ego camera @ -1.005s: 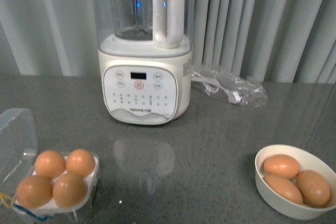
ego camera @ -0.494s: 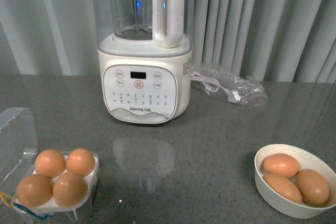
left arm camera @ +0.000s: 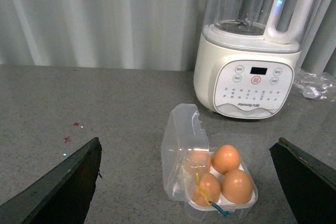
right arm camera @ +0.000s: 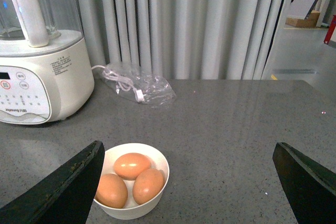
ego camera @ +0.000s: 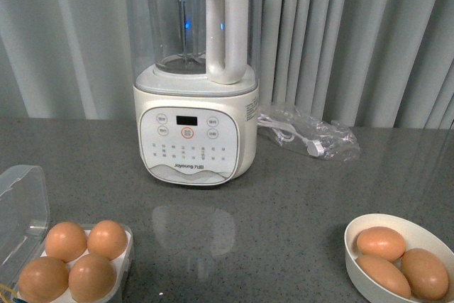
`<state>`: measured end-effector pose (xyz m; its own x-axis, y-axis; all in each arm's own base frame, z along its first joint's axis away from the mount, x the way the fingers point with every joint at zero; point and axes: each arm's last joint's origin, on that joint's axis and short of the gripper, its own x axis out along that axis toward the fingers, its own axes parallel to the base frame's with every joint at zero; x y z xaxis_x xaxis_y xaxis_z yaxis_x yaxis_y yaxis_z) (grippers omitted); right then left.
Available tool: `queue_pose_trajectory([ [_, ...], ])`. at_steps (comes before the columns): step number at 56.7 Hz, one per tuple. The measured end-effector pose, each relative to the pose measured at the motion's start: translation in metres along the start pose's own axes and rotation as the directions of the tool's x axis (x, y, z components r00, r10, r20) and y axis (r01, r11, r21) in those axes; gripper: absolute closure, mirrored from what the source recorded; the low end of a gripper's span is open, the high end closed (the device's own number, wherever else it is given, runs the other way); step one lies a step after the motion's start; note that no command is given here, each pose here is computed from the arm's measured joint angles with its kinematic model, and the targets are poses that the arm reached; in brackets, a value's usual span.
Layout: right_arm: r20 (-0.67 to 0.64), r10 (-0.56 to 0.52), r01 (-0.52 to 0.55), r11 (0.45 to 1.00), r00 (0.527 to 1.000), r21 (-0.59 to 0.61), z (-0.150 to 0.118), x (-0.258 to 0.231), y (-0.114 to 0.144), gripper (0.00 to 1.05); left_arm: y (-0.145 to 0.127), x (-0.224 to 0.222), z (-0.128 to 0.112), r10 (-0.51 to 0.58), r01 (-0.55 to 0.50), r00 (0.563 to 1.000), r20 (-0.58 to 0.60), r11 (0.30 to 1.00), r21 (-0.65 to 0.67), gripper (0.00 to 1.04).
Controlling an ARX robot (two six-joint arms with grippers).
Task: Put egg into box
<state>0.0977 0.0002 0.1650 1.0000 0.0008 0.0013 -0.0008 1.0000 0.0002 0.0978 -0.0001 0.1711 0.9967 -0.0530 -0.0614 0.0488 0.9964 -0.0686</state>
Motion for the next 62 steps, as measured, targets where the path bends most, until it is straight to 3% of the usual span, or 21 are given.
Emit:
queue_pose_trajectory([
  [4,0.0,0.004,-0.004,1.0,1.0,0.0,0.0,0.0,0.0,0.07,0.002,0.013,0.004,-0.029,0.023,0.997,-0.075,0.997,-0.077,0.07],
  [11,0.0,0.002,-0.002,1.0,1.0,0.0,0.0,0.0,0.0,0.07,0.009,0.041,0.017,0.015,-0.019,0.999,-0.051,0.997,-0.076,0.07],
  [24,0.0,0.002,-0.002,1.0,1.0,0.0,0.0,0.0,0.0,0.07,0.029,0.094,0.011,0.121,-0.116,0.991,-0.062,0.99,0.078,0.07],
  [37,0.0,0.002,-0.002,1.0,1.0,0.0,0.0,0.0,0.0,0.07,0.045,0.125,-0.006,0.244,-0.21,0.967,-0.076,0.927,0.311,0.07],
  [45,0.0,0.002,-0.002,1.0,1.0,0.0,0.0,0.0,0.0,0.07,0.05,0.131,-0.014,0.299,-0.248,0.951,-0.077,0.888,0.386,0.07],
  [56,0.0,0.002,-0.002,1.0,1.0,0.0,0.0,0.0,0.0,0.07,0.046,0.133,-0.016,0.285,-0.224,0.954,-0.097,0.888,0.402,0.07],
  [62,0.0,0.002,-0.002,1.0,1.0,0.0,0.0,0.0,0.0,0.07,0.031,0.127,-0.018,0.16,-0.09,0.974,-0.157,0.919,0.383,0.07],
])
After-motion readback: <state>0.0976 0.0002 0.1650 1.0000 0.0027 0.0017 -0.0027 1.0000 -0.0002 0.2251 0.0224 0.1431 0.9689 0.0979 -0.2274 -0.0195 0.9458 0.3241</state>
